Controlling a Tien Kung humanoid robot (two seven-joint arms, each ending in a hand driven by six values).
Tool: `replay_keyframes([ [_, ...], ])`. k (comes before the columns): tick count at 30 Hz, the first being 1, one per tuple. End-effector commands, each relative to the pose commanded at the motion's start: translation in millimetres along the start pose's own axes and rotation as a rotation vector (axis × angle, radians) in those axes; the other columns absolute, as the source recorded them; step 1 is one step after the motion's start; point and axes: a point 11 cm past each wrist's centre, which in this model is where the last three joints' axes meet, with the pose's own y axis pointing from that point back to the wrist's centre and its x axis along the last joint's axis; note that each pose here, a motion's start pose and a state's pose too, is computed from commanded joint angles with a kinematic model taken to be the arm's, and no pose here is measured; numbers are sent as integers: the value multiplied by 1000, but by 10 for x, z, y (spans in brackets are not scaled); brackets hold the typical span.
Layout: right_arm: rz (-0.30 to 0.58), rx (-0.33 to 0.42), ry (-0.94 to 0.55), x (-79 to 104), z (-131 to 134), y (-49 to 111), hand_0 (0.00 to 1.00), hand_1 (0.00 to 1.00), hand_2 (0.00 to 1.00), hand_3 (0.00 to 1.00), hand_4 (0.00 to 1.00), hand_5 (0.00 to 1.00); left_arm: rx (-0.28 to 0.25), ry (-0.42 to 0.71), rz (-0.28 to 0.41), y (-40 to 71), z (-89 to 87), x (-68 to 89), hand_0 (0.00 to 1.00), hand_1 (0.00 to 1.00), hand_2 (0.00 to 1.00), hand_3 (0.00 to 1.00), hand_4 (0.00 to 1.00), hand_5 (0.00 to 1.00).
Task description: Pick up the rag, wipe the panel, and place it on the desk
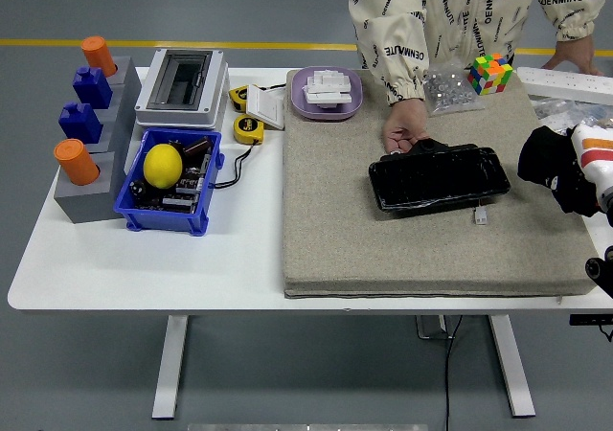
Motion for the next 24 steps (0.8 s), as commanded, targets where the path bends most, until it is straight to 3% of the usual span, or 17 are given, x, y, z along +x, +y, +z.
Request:
replay_keyframes([
  [15,34,-42,-100,41,56,46,308,430,454,487,913,140,8,-7,5,0,-43,25,610,640,653,561,626,436],
  [24,19,-165,-290,-162,202,158,308,431,454,487,912,140,14,-12,11,1,-77,60,609,640,653,561,624,433],
])
